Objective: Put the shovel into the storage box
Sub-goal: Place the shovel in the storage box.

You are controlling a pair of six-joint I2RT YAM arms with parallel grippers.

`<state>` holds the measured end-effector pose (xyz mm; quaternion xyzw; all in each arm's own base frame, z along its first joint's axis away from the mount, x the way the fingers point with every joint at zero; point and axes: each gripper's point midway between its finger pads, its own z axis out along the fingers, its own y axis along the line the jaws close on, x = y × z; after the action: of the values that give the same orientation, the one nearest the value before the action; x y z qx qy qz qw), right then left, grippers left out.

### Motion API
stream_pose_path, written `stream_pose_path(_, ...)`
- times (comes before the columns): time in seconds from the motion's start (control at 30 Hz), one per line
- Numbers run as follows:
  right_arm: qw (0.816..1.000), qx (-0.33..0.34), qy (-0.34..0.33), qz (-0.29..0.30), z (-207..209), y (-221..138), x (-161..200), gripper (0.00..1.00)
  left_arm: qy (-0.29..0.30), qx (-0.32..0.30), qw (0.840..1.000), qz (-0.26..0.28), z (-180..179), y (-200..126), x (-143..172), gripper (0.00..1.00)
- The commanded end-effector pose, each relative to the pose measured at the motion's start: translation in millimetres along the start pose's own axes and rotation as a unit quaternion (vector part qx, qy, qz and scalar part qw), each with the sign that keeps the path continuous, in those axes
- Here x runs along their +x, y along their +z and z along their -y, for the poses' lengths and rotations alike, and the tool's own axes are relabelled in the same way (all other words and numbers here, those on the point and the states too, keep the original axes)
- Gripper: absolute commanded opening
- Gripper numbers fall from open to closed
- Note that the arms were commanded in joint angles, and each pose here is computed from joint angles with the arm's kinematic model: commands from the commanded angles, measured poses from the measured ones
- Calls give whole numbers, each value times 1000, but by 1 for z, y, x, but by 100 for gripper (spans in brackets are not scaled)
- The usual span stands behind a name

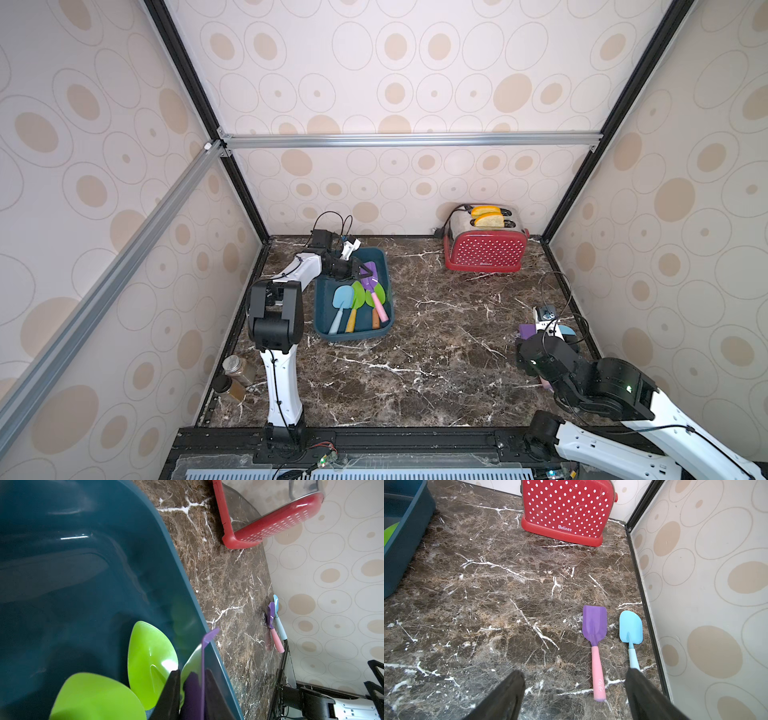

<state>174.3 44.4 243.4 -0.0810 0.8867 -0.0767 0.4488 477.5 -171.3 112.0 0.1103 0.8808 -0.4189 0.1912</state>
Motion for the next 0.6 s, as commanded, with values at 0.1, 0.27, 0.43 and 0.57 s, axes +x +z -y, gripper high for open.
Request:
stream_pose_path(0.1,1000,23,4,-7,7,3,5,84,2,-15,999,-32,-12,13,14,25)
stream_pose_path(0.27,1000,22,3,-9,3,6,4,85,0,-19,999,-42,-15,19,20,28)
stream_pose_path(0.43,1000,21,3,-10,2,7,6,85,0,-37,998,-43,-19,18,18,33)
stream_pose_path(0.57,999,32,8,-14,4,10,7,85,10,-44,999,-18,-7,6,4,41)
